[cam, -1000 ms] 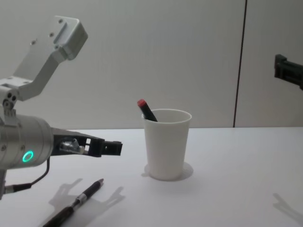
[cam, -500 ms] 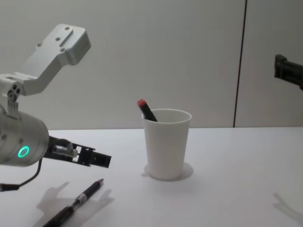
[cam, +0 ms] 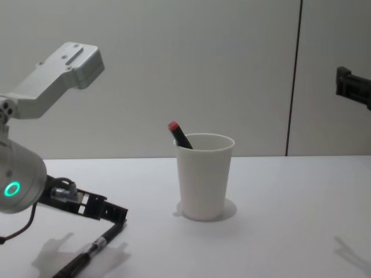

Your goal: Place the pen into the pen holder.

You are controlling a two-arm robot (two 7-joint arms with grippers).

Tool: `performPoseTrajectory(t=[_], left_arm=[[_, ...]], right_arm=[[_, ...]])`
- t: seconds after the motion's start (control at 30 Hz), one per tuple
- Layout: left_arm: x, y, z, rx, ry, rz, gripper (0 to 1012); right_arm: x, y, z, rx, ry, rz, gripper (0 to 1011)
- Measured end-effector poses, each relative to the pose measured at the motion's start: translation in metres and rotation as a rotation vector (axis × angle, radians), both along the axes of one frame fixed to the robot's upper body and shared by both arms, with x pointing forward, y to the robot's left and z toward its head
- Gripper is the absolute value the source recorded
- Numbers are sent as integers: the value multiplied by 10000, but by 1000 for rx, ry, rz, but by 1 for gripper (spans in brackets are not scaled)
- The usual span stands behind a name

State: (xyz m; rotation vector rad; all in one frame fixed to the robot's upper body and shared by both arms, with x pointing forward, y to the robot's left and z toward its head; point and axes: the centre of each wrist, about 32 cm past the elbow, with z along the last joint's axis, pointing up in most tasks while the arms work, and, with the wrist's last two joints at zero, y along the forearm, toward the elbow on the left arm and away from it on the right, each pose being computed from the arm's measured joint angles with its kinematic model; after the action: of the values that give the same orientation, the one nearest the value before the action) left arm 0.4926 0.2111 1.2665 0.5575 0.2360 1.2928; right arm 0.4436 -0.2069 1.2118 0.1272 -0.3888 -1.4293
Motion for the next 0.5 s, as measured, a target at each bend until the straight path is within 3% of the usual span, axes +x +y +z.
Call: performPoseTrajectory(t=[0.23, 0.5], left_arm=[[-24, 100, 9, -34, 51, -35, 1000], [-47, 187, -4, -55, 86, -75, 1000]], right_arm=[[0, 0, 0, 0, 0, 0, 1002], [0, 0, 0, 0, 0, 0, 1002]])
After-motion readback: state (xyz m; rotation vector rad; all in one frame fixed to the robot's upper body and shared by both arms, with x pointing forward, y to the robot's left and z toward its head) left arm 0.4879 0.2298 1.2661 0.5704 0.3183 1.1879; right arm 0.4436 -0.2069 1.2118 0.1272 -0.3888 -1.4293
